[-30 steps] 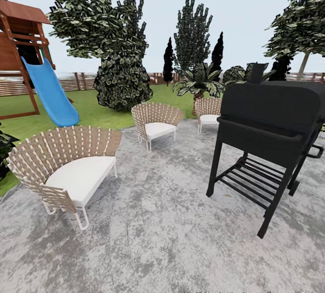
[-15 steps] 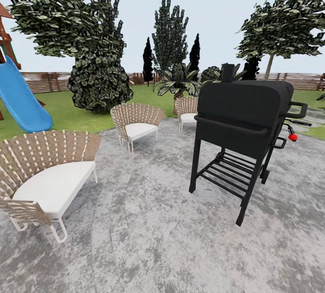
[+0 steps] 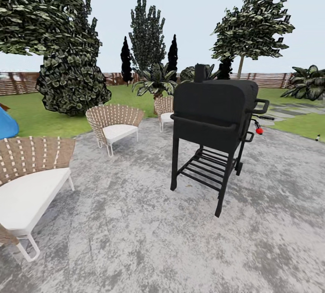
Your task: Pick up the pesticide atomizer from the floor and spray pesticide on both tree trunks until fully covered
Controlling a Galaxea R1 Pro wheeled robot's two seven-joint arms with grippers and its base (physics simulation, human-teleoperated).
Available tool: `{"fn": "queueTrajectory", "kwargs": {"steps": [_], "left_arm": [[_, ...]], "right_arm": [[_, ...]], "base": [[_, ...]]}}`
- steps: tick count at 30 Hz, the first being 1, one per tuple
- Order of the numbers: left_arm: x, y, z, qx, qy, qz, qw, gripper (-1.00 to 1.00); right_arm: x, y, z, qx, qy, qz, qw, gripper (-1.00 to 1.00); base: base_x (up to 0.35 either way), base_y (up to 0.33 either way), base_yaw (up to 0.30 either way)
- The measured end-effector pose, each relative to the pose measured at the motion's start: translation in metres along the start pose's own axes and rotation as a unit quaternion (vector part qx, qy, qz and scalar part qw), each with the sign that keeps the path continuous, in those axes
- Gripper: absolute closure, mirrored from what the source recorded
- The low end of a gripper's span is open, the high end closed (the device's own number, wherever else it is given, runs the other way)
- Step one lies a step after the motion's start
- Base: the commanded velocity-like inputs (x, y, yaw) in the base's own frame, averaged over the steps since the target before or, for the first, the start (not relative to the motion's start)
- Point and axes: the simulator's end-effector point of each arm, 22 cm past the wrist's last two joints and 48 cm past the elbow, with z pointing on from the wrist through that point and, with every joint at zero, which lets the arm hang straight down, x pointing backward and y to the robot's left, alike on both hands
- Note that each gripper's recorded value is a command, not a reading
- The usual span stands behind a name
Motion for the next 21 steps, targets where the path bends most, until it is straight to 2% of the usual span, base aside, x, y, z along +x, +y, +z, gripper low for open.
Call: {"fn": "queueTrajectory", "kwargs": {"steps": [14, 21], "left_arm": [[-0.0002, 0.0003, 0.0001, -0.001, 0.000, 0.000, 1.0000, -1.00], [-0.0008, 0.0014, 0.0001, -0.002, -0.001, -0.001, 1.0000, -1.00]], "right_arm": [[0.0008, 0.0001, -0.0002, -0.001, 0.001, 0.000, 1.0000, -1.00], [0.0011, 0.0003, -0.0002, -0.001, 0.001, 0.000, 1.0000, -1.00]], "base": [[-0.029, -0.263, -0.293], [-0.001, -0.077, -0.299]]}}
